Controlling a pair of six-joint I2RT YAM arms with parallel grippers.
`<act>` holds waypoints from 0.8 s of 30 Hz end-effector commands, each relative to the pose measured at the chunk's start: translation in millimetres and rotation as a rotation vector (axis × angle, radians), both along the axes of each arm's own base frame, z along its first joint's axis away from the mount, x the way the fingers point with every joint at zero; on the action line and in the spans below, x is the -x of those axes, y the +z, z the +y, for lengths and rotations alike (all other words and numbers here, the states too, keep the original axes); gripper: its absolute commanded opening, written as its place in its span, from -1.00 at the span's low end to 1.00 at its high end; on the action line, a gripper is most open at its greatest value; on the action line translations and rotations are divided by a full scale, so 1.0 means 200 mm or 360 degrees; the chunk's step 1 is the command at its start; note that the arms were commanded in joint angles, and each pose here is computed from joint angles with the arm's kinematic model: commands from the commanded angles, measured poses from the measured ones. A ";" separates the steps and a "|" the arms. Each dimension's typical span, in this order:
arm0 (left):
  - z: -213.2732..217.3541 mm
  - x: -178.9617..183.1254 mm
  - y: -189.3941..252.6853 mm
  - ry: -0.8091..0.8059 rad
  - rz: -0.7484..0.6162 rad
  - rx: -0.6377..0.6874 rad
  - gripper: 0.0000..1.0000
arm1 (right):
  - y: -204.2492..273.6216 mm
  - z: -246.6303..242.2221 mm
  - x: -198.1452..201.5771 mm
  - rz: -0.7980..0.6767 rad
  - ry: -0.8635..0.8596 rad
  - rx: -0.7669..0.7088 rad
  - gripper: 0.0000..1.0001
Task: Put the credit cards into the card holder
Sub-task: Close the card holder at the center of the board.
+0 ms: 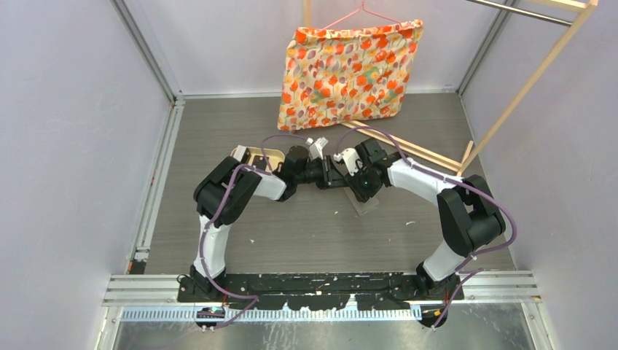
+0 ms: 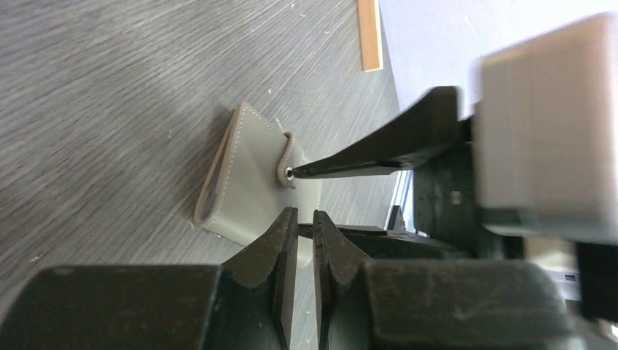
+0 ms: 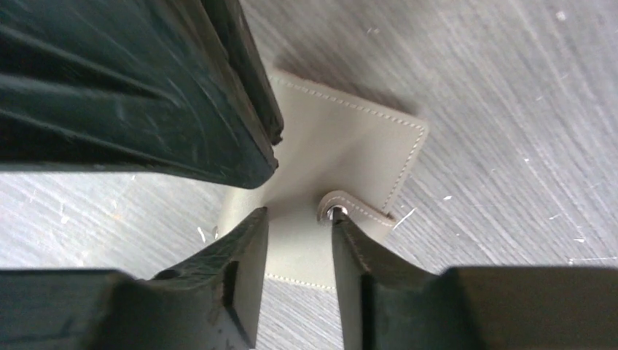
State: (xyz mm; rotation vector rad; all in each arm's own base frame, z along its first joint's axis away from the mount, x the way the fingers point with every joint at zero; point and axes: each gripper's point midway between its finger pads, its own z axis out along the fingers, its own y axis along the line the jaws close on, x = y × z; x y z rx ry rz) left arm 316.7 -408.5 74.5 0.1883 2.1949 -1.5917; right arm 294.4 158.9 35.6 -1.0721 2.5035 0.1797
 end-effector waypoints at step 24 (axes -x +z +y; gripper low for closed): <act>0.69 0.21 0.83 0.0467 -0.0798 -0.0152 0.84 | 0.83 -0.26 0.04 -0.0339 -0.0172 -0.0571 0.70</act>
